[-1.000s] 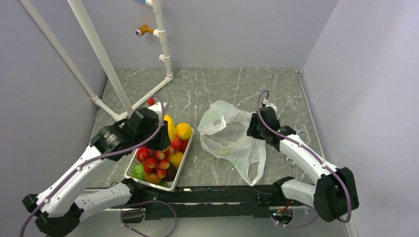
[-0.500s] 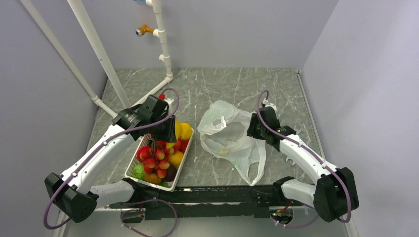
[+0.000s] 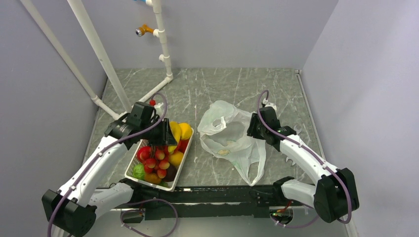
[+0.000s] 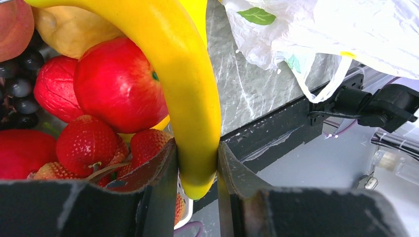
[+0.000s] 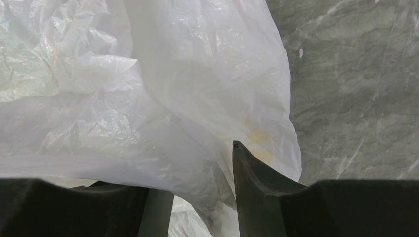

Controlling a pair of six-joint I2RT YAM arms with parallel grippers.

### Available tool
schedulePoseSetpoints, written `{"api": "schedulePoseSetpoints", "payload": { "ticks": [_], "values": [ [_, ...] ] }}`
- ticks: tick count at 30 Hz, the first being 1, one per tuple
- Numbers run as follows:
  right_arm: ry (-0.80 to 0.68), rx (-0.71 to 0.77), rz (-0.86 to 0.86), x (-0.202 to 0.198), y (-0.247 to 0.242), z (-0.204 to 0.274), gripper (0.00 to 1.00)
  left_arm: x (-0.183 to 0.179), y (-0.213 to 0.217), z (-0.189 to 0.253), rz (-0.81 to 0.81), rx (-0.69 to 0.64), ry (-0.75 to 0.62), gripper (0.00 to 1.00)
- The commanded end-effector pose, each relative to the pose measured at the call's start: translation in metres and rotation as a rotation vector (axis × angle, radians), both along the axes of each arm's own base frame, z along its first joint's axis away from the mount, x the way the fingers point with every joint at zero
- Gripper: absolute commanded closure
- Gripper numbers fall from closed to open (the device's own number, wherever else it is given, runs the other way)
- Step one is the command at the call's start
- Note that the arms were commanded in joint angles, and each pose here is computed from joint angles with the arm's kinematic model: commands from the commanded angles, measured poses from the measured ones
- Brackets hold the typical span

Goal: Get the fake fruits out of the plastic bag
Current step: Place the fake fruit in the bin.

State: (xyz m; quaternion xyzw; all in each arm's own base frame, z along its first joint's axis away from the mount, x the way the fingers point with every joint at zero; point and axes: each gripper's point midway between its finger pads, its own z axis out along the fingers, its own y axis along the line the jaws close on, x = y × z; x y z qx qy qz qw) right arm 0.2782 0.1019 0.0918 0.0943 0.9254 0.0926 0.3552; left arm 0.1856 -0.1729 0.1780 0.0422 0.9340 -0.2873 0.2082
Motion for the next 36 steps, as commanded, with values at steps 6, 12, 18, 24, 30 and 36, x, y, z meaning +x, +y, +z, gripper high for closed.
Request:
{"api": "schedulePoseSetpoints", "payload": {
  "ticks": [6, 12, 18, 24, 30, 36],
  "values": [
    [-0.070, 0.042, 0.020, 0.011, 0.008, 0.021, 0.54, 0.006, 0.003, 0.008, -0.019, -0.035, -0.044, 0.95],
    [-0.080, 0.045, 0.019, 0.011, 0.007, 0.026, 0.55, 0.002, 0.030, -0.005, 0.053, 0.116, -0.012, 0.97],
    [-0.073, 0.049, 0.023, 0.013, 0.010, 0.024, 0.54, -0.009, 0.036, -0.002, 0.060, 0.122, -0.014, 0.86],
    [-0.063, 0.065, 0.033, 0.015, 0.014, 0.022, 0.54, -0.011, 0.035, -0.014, 0.037, 0.128, 0.010, 0.67],
    [-0.069, 0.053, 0.028, 0.013, 0.011, 0.023, 0.54, -0.008, 0.033, -0.014, 0.038, 0.121, -0.001, 0.49],
    [-0.069, 0.055, 0.030, 0.013, 0.011, 0.022, 0.54, -0.005, 0.033, 0.000, 0.030, 0.113, -0.044, 0.32]
  ]
}}
